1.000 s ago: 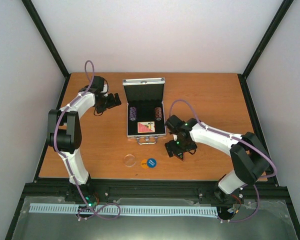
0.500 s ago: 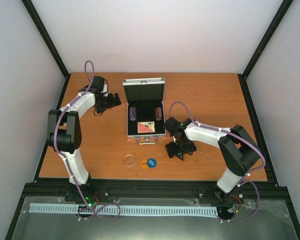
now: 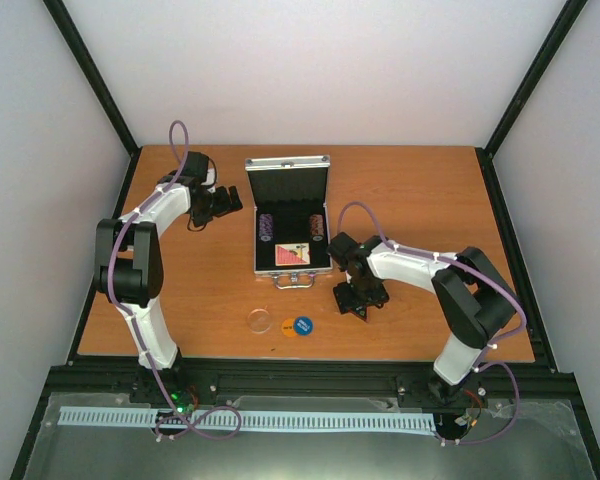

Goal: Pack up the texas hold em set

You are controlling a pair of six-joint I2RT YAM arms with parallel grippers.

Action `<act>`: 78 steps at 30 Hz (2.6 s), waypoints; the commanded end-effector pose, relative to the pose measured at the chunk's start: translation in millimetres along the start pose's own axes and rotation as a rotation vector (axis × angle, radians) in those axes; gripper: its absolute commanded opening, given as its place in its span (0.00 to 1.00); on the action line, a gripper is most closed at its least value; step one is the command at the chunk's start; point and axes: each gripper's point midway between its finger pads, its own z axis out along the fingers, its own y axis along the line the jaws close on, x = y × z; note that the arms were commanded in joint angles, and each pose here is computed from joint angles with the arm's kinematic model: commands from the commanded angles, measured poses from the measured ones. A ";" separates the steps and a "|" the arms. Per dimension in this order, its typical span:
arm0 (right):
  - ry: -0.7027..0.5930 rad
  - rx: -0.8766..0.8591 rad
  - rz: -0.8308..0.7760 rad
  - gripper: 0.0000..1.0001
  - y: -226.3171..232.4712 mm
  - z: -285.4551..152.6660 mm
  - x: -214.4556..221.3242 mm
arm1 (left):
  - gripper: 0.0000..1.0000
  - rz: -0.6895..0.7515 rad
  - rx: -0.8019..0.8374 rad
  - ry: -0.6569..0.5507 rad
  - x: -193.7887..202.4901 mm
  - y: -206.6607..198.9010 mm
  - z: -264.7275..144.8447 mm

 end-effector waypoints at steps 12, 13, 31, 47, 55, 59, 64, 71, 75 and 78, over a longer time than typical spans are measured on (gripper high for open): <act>0.012 0.005 0.013 0.52 -3.0 -1.8 -2.8 | 1.00 0.002 0.006 -0.015 -7.7 -2.9 -7.8; 0.008 0.006 0.014 0.51 -2.9 -4.6 -4.1 | 1.00 0.002 0.006 -0.014 -6.9 -2.9 -7.6; -0.145 0.006 -0.034 0.48 12.3 -75.9 -61.5 | 1.00 -0.013 0.009 -0.017 -6.2 -2.1 -4.7; -0.315 -0.120 -0.111 0.45 77.9 -96.0 -190.3 | 1.00 -0.009 0.013 -0.024 -7.2 -3.7 -9.4; -0.370 -0.172 -0.130 0.44 100.0 -86.0 -229.2 | 1.00 -0.003 0.019 -0.011 -1.8 -3.4 -8.3; -0.417 -0.230 -0.118 0.44 112.6 -82.6 -245.0 | 1.00 -0.007 0.024 -0.004 1.2 -2.5 -5.7; -0.485 -0.256 -0.083 0.44 119.1 -77.3 -265.3 | 1.00 -0.009 0.026 0.006 3.8 -1.2 -1.6; -0.566 -0.282 -0.052 0.44 127.3 -77.3 -291.3 | 1.00 -0.010 0.026 0.017 5.5 -0.3 3.0; -0.561 -0.296 -0.034 0.44 130.2 -63.8 -296.1 | 1.00 -0.012 0.024 0.025 8.1 1.3 6.1; -0.546 -0.297 -0.015 0.46 130.3 -50.1 -297.3 | 1.00 -0.013 0.026 0.031 9.6 1.5 8.1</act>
